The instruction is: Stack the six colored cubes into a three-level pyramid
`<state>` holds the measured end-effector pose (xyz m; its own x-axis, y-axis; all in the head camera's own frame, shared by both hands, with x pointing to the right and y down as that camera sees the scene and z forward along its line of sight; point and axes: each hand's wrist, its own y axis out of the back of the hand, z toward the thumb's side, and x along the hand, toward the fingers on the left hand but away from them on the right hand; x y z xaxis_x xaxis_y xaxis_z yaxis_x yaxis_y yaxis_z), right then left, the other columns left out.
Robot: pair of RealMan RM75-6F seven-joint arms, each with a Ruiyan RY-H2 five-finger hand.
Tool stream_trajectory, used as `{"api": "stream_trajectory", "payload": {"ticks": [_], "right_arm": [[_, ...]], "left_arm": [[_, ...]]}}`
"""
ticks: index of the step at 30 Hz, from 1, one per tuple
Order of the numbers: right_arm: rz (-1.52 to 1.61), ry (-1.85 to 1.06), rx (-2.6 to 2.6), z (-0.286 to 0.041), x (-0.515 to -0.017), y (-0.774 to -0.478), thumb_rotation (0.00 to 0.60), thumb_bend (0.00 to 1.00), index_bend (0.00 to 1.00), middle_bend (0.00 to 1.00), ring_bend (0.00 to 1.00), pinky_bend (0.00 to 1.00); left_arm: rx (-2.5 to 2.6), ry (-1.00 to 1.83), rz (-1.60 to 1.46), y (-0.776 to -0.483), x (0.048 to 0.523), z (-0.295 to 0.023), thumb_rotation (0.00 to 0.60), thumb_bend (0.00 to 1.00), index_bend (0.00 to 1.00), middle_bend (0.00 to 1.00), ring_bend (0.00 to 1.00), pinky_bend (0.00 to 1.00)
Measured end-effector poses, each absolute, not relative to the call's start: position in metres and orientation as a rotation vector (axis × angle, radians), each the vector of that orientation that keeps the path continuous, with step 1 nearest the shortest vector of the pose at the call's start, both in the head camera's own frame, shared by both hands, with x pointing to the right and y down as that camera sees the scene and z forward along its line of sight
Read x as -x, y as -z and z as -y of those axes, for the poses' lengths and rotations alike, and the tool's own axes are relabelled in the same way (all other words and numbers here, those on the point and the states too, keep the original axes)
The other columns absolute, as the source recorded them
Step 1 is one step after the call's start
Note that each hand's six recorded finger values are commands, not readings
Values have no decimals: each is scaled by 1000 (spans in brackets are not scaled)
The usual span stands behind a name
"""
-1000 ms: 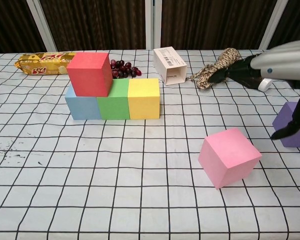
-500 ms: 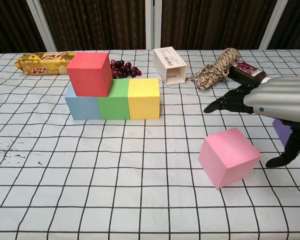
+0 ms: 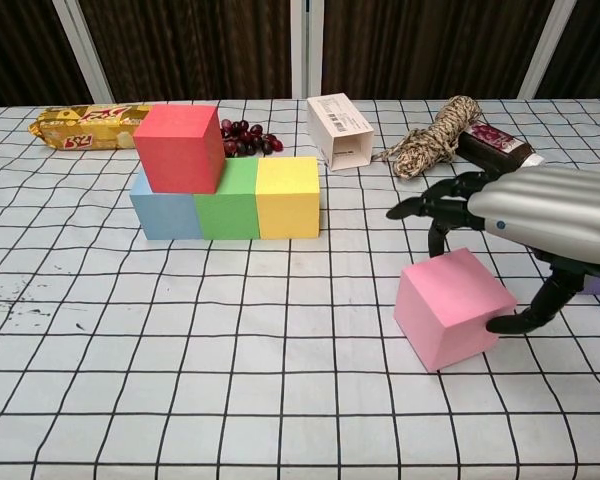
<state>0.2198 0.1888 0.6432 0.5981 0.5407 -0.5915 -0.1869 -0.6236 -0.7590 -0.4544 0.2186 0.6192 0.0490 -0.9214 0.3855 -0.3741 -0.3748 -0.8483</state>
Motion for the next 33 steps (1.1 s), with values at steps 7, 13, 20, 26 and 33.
{"api": "stream_trajectory", "payload": {"ticks": [7, 13, 20, 26, 33], "right_arm": [[420, -1020, 2030, -172, -211, -621, 600, 179, 0, 582, 121, 0], [590, -965, 1986, -135, -195, -587, 600, 178, 0, 632, 146, 0], [654, -1066, 1950, -88, -171, -586, 600, 176, 0, 632, 147, 0], [638, -1151, 1924, -56, -127, -599, 600, 176, 0, 632, 150, 0], [601, -1185, 1889, -38, -70, -615, 600, 173, 0, 631, 151, 0]], "left_arm": [[1796, 1306, -1328, -618, 457, -221, 600, 0, 40, 155, 47, 16], [1791, 1301, -1345, -618, 460, -224, 600, 0, 40, 155, 47, 16], [1776, 1263, -1328, -613, 461, -227, 600, 0, 42, 155, 47, 16], [1753, 1240, -1325, -606, 463, -233, 600, 0, 48, 155, 47, 16], [1744, 1223, -1336, -597, 468, -241, 600, 0, 48, 155, 47, 16]]}}
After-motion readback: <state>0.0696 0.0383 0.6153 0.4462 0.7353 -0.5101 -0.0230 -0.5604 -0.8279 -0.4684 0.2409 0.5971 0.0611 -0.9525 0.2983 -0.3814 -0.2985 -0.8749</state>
